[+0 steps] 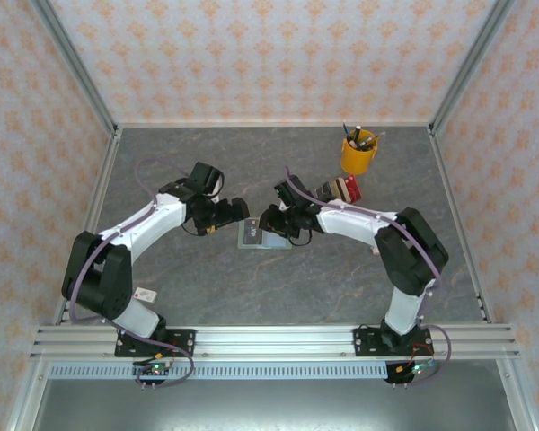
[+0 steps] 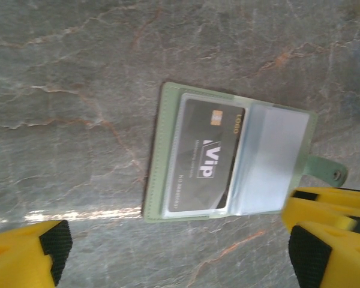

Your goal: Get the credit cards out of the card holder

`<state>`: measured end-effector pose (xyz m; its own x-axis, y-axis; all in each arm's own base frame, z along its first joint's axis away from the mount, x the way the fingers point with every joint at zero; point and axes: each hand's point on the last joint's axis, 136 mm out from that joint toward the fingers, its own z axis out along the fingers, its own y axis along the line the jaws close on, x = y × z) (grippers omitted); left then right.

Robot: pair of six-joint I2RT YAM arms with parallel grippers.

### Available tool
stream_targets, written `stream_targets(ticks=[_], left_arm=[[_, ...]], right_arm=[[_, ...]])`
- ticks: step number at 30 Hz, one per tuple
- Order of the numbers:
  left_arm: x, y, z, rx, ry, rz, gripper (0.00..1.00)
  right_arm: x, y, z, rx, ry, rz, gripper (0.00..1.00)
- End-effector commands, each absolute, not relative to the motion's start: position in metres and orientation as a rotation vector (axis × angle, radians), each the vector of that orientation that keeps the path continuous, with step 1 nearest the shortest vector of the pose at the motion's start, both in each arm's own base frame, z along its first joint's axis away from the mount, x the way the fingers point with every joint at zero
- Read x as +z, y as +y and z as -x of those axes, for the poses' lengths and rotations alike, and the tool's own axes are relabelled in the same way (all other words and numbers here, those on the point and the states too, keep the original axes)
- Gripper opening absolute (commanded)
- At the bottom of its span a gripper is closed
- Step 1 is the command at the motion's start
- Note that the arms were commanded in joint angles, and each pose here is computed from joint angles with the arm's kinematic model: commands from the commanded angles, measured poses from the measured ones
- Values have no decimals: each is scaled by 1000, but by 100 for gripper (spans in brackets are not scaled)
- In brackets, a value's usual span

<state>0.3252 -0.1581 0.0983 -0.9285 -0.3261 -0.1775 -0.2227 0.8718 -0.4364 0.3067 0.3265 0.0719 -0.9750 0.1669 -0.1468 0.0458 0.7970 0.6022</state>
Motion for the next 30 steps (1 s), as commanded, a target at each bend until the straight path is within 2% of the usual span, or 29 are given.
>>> stream_targets(ticks=[1,7,17,24,30], left_arm=[[84,-159,-335,-594,2775,485,91],[74,-176,-341,-661,2785,454,68],[51,-188,-345,-669,2851,458,47],[40,-190,-346,-660,2878,464,27],[28,-185,-341,-606,2908,481,19]], right_arm=[[71,339,-317,981,2773,-222,31],[64,346,-318,1011,2787,-217,28],[48,346,-320,957,2834,-214,28],[40,345,-319,928,2862,-211,27],[36,343,-319,910,2870,-209,25]])
